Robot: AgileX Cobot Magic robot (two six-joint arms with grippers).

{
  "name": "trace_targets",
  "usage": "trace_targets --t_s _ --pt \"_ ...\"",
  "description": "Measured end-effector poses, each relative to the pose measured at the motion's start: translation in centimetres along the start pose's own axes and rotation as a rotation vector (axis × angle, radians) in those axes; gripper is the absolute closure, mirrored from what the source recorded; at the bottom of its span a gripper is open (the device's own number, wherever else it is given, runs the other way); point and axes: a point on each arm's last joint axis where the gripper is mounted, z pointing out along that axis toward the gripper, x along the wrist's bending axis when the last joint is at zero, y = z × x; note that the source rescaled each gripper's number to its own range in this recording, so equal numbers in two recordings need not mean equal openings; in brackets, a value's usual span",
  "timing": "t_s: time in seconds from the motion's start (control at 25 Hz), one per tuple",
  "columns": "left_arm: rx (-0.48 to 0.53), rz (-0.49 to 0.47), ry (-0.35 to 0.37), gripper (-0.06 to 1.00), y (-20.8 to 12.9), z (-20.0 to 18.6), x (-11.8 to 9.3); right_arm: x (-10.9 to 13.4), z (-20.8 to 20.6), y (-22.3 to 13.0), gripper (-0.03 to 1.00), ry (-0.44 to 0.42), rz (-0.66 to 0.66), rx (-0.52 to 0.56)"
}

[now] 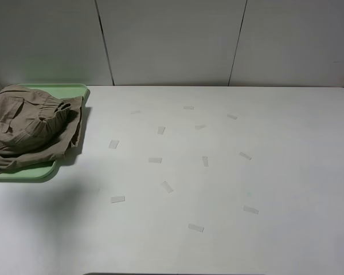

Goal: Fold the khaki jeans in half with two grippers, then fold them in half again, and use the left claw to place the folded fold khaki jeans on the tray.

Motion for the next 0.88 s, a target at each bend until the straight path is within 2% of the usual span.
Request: trace_targets --t_s 0.36,0.6,0.88 --pt "-0.028 0.014 -0.004 -0.05 -8.3 -4.0 -3.1 0.0 0.0 0.0 -0.03 0.0 0.0 0.0" --pt "-0.149 0.029 0.029 -0.05 -13.4 -5.8 -4.8 0.0 0.0 0.0 -0.03 0.0 0.0 0.0" --pt "-0.341 0.061 0.08 -0.05 -19.1 -7.3 -6.7 0.0 0.0 0.0 -0.03 0.0 0.0 0.0"
